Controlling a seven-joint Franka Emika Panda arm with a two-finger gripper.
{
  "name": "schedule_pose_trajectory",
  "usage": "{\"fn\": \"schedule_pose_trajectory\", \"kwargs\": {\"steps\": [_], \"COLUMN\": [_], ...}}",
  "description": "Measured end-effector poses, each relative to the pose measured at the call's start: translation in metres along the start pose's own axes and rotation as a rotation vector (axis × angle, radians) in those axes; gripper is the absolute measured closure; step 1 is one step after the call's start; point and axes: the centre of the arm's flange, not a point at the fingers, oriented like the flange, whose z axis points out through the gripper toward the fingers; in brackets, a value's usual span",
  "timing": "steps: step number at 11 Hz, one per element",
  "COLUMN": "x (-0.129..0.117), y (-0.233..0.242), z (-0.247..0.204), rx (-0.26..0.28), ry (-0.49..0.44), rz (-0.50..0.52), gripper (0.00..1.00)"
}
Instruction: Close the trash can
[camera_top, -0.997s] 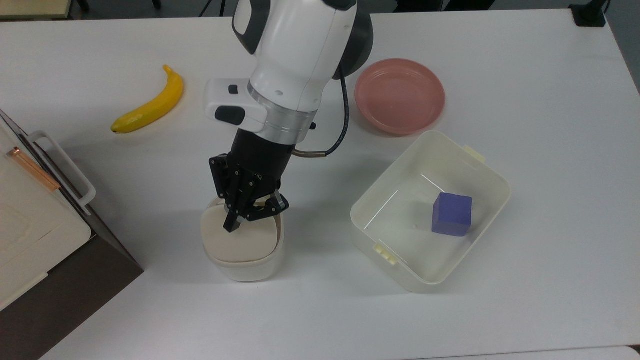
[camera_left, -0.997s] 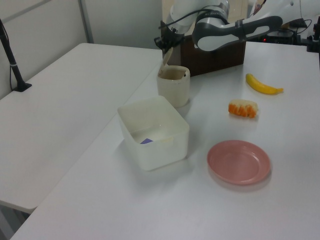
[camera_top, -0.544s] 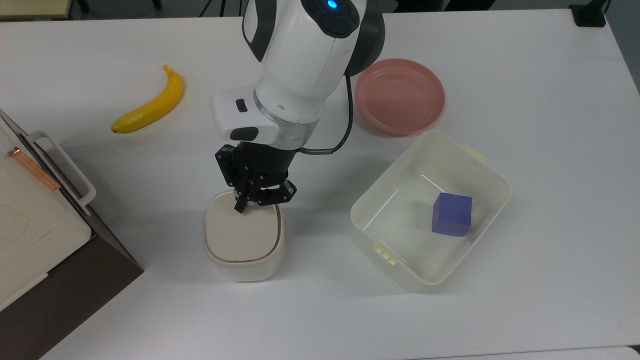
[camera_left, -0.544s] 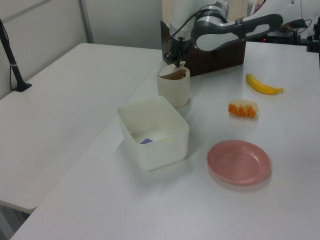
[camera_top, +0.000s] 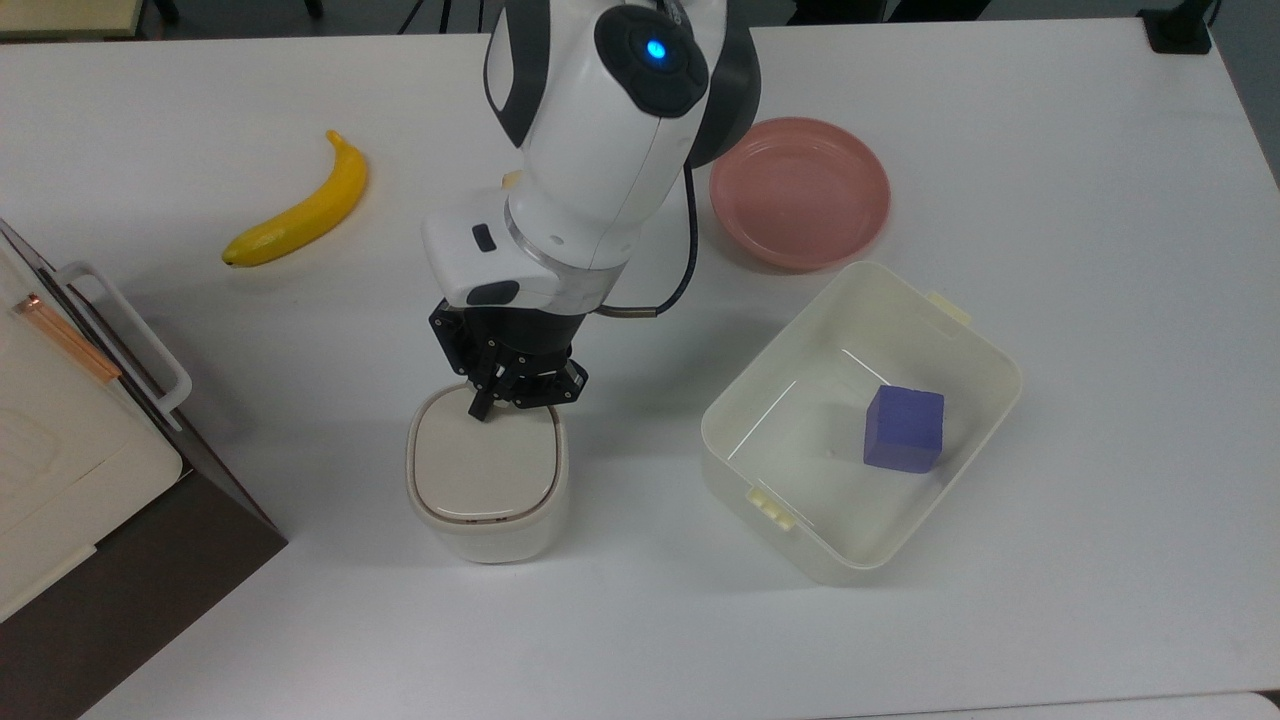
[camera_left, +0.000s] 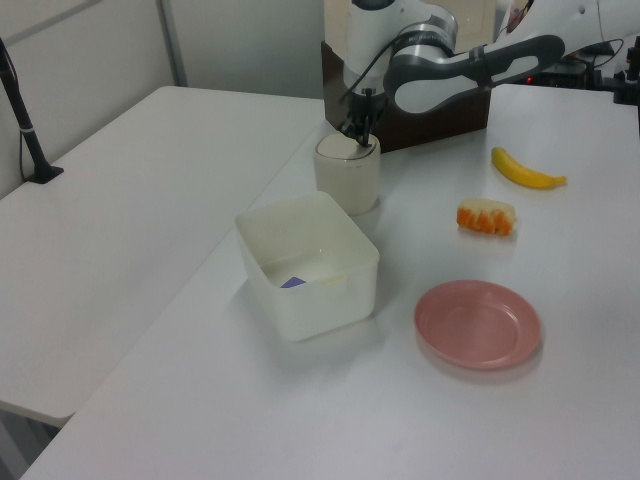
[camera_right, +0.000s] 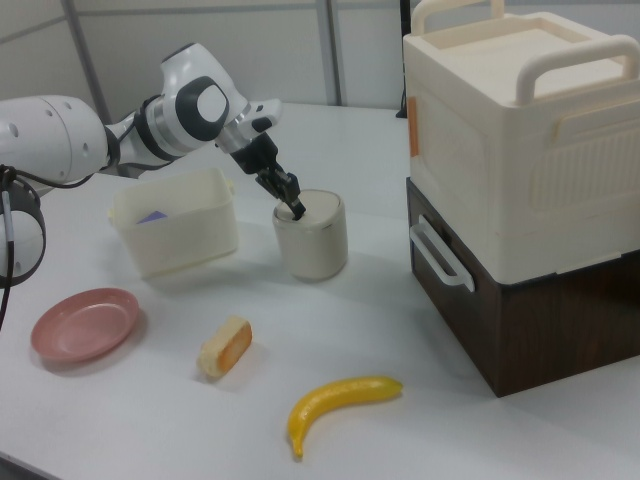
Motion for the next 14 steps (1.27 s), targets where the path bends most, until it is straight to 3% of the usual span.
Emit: {"fn": "schedule_pose_trajectory", "kwargs": {"steps": [6, 7, 9, 11, 12, 14], "x": [-0.005, -0.001, 0.03, 0.049, 0.051, 0.031], "y": [0.009, 0.013, 0.046, 0.094, 0.109, 0.127], "z": [0.001, -0.004, -0.045, -0.081, -0.091, -0.099], "rx": [-0.007, 0.036, 0.203, 0.285, 0.299, 0.273], "ry": [-0.021, -0.027, 0.026, 0.046, 0.055, -0.064], "rz": [-0.017, 0.045, 0.269, 0.387, 0.376, 0.183], "gripper": [0.99, 0.99, 0.99, 0.99, 0.99, 0.99]}}
